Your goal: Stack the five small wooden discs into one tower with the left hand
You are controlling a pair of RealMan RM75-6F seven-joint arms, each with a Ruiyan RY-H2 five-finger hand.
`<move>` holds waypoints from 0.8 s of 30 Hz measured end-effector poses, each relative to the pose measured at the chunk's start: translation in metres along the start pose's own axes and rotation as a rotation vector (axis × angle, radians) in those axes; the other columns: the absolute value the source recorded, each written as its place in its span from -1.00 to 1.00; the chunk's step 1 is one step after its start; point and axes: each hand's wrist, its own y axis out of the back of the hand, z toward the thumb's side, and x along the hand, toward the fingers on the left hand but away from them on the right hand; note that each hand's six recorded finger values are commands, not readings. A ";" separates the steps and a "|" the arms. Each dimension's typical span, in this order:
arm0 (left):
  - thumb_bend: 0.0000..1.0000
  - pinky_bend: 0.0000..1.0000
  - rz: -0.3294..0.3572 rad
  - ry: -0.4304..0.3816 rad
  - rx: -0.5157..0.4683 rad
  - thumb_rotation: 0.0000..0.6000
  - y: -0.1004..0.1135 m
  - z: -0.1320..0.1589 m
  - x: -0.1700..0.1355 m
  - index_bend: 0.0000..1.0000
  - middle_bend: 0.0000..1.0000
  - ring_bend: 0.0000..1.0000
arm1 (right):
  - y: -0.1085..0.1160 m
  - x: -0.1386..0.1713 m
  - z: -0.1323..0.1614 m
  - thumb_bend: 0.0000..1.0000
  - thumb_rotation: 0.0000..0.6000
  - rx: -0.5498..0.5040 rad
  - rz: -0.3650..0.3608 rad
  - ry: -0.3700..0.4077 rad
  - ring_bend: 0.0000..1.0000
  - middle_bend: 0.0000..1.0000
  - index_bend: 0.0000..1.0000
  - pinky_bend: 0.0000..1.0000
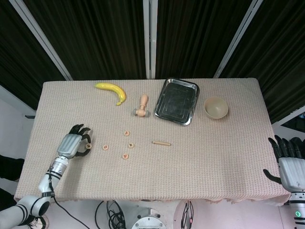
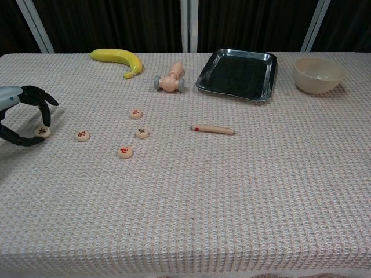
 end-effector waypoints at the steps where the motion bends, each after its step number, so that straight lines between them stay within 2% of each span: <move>1: -0.46 -1.00 0.002 -0.006 -0.005 1.00 0.001 0.003 0.000 0.04 -0.67 -1.00 | 0.000 0.000 0.000 -0.78 1.00 0.000 0.002 0.000 -1.00 -1.00 -1.00 -1.00; 6: -0.46 -1.00 -0.005 -0.057 -0.031 1.00 0.004 0.026 0.000 0.03 -0.67 -1.00 | -0.003 0.000 0.001 -0.77 1.00 -0.004 0.009 0.004 -1.00 -1.00 -1.00 -1.00; 11: -0.46 -1.00 -0.018 -0.096 -0.005 1.00 0.005 0.046 0.005 0.03 -0.67 -1.00 | -0.003 0.001 -0.001 -0.77 1.00 -0.006 0.006 0.000 -1.00 -1.00 -1.00 -1.00; 17: -0.46 -1.00 -0.046 -0.113 0.015 1.00 -0.003 0.058 0.012 0.02 -0.67 -1.00 | -0.005 0.003 -0.006 -0.77 1.00 -0.013 0.007 -0.010 -1.00 -1.00 -1.00 -1.00; 24: -0.46 -1.00 -0.046 -0.108 0.023 1.00 -0.004 0.060 0.017 0.01 -0.67 -1.00 | -0.005 0.001 -0.008 -0.78 1.00 -0.016 0.007 -0.011 -1.00 -1.00 -1.00 -1.00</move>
